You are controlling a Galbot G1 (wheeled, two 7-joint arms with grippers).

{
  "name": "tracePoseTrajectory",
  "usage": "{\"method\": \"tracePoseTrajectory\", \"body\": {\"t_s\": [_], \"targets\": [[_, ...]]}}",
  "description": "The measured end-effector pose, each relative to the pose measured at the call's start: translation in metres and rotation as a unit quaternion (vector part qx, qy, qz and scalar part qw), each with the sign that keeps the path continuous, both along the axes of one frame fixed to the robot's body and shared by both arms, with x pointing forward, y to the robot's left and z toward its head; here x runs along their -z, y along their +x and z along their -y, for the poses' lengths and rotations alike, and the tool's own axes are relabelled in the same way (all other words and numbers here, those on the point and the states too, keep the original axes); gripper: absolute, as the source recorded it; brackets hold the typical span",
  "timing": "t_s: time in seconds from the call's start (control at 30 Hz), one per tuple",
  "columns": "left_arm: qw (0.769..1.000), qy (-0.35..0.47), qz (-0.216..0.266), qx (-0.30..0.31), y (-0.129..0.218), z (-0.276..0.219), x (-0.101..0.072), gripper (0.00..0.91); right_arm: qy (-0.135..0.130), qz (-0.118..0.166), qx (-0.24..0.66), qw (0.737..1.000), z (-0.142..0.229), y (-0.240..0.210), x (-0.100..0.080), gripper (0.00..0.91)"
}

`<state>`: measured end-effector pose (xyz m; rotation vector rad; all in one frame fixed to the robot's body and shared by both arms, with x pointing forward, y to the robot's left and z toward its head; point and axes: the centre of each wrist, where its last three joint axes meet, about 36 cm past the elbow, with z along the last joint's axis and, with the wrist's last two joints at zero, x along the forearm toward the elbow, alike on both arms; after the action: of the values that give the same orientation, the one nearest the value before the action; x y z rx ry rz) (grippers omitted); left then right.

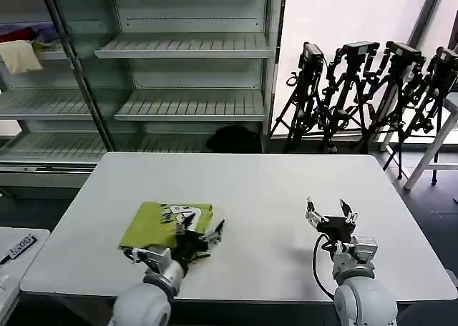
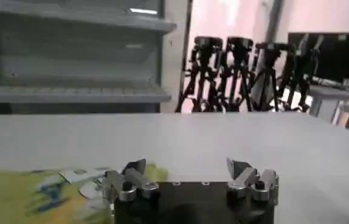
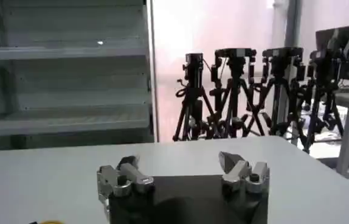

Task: Fold and organize the clothes.

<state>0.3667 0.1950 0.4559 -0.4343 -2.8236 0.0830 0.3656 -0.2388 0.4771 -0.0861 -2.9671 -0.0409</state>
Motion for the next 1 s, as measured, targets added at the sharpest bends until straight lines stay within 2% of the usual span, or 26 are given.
{"method": "tracePoseTrajectory", "body": {"t_s": [0.13,0.4,1.0], "targets": [[0.999,0.009,0.005,-0.033,0.006,-0.04,-0.004,0.907,-0.001,0.0,-0.004,1.0,-0.002,0.001,-0.001,0.907],[0.995,0.045,-0.003,-0.084,0.017,-0.107,0.001,0.907,-0.004,-0.001,-0.006,1.0,-0.005,0.003,0.0,0.907],[0.991,0.055,-0.053,-0.112,0.031,-0.148,0.037,0.907,-0.006,0.0,-0.007,1.0,-0.004,0.001,0.0,0.907]]}}
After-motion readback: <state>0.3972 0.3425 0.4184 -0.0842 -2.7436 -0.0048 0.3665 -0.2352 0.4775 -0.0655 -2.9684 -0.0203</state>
